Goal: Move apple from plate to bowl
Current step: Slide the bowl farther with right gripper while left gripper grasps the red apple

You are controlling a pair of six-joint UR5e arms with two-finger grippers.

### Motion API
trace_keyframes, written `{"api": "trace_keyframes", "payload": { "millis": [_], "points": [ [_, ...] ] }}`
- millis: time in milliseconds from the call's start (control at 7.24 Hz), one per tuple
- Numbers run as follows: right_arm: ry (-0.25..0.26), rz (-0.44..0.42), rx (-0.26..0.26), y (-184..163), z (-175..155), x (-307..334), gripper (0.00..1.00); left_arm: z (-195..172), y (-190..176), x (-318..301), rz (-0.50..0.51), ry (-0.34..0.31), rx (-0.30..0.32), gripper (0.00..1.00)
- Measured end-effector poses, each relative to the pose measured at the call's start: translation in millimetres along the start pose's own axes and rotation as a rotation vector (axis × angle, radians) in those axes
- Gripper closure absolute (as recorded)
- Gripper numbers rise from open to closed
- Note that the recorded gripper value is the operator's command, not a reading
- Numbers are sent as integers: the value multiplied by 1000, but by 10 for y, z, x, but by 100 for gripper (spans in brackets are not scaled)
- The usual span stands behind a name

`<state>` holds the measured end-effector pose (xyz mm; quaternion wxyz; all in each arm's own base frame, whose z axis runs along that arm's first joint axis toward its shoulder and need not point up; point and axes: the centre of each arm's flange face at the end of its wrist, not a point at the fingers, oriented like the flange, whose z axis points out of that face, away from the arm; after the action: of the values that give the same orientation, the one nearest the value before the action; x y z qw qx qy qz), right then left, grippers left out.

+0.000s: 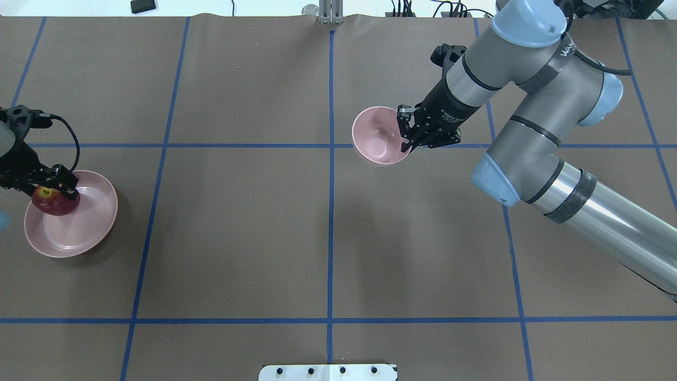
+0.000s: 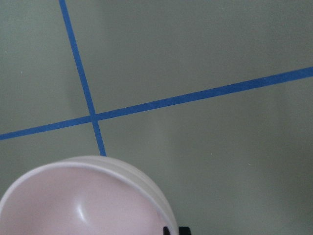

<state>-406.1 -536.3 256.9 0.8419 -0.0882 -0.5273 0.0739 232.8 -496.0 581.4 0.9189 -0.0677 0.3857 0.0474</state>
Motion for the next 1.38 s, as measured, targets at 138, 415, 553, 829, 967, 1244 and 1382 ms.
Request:
{"api": "trace_keyframes", "payload": {
  "millis": [138, 415, 553, 829, 967, 1244, 1382],
  "points": [
    [0, -1, 2, 5, 6, -11, 100, -5, 9, 13, 6, 3, -2, 100],
    [0, -3, 3, 14, 11, -23, 100, -161, 163, 49, 21, 20, 9, 100],
    [4, -5, 3, 30, 43, -26, 100, -331, 318, 137, 27, 43, 6, 100],
    [32, -19, 22, 130, 277, -112, 100, -765, 485, 490, 13, 62, -14, 100],
    [53, -29, 35, 160, 454, -204, 100, -982, 487, 696, 8, 67, -11, 100],
    [85, -45, 46, 92, 772, -534, 100, -1202, 495, 926, 14, 78, 3, 100],
    [103, -51, 53, 20, 907, -637, 100, -1262, 472, 1001, 8, 82, 8, 100]
  ]
}}
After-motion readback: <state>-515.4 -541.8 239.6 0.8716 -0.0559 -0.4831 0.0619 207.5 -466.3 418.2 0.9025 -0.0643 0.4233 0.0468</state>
